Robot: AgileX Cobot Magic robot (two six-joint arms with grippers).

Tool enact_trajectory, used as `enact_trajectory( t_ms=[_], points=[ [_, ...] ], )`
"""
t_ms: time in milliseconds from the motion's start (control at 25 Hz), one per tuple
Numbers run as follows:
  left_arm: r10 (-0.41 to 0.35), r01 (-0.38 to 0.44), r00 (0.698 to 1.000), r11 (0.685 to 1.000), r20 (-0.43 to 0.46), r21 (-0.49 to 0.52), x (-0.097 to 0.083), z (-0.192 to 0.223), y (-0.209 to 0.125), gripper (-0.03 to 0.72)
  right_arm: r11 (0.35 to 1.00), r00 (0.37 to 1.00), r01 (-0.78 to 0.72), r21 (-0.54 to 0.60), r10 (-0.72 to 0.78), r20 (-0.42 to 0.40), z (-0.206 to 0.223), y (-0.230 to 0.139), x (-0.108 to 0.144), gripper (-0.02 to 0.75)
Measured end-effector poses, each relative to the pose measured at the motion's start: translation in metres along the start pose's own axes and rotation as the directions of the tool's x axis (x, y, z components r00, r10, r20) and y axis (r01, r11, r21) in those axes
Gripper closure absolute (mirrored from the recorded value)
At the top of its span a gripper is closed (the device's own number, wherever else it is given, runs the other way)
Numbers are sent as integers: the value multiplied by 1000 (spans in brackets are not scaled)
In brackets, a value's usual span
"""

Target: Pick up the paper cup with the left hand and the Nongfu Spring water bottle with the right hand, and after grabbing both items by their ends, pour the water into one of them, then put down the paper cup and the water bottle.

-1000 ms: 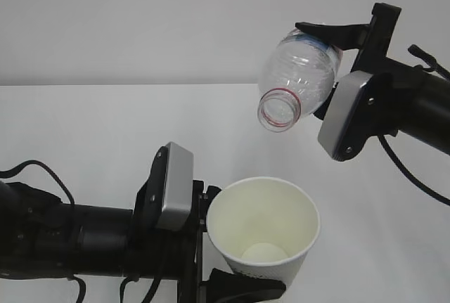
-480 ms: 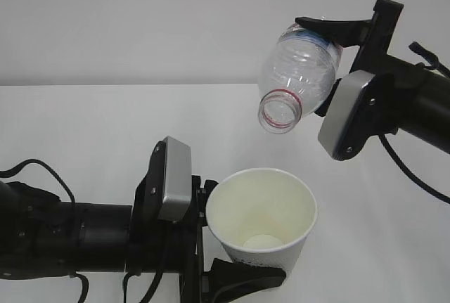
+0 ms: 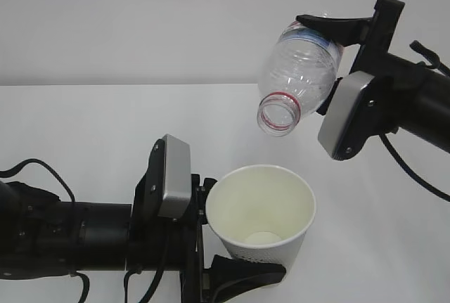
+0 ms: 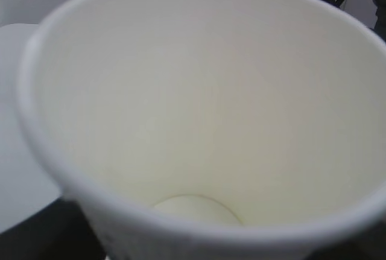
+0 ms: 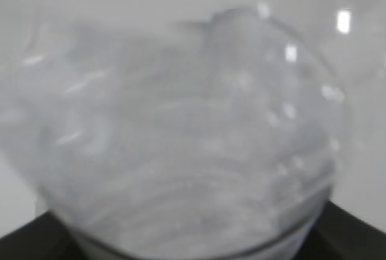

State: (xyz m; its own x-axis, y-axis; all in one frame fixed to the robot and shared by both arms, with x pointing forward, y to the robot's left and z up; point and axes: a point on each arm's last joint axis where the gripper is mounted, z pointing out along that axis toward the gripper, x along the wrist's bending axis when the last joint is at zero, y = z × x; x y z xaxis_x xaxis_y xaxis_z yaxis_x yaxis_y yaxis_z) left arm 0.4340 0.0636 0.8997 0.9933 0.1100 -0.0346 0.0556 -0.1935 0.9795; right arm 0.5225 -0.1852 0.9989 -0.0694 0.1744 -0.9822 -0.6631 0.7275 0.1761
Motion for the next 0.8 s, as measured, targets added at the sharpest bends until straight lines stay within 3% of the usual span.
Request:
enact_trajectory(
  t_ms=[800],
  points=[
    [-1,1,1000,1000,-1,0,0,0,0,109,999,999,38,1,-38,3,0,0,0,253]
  ],
)
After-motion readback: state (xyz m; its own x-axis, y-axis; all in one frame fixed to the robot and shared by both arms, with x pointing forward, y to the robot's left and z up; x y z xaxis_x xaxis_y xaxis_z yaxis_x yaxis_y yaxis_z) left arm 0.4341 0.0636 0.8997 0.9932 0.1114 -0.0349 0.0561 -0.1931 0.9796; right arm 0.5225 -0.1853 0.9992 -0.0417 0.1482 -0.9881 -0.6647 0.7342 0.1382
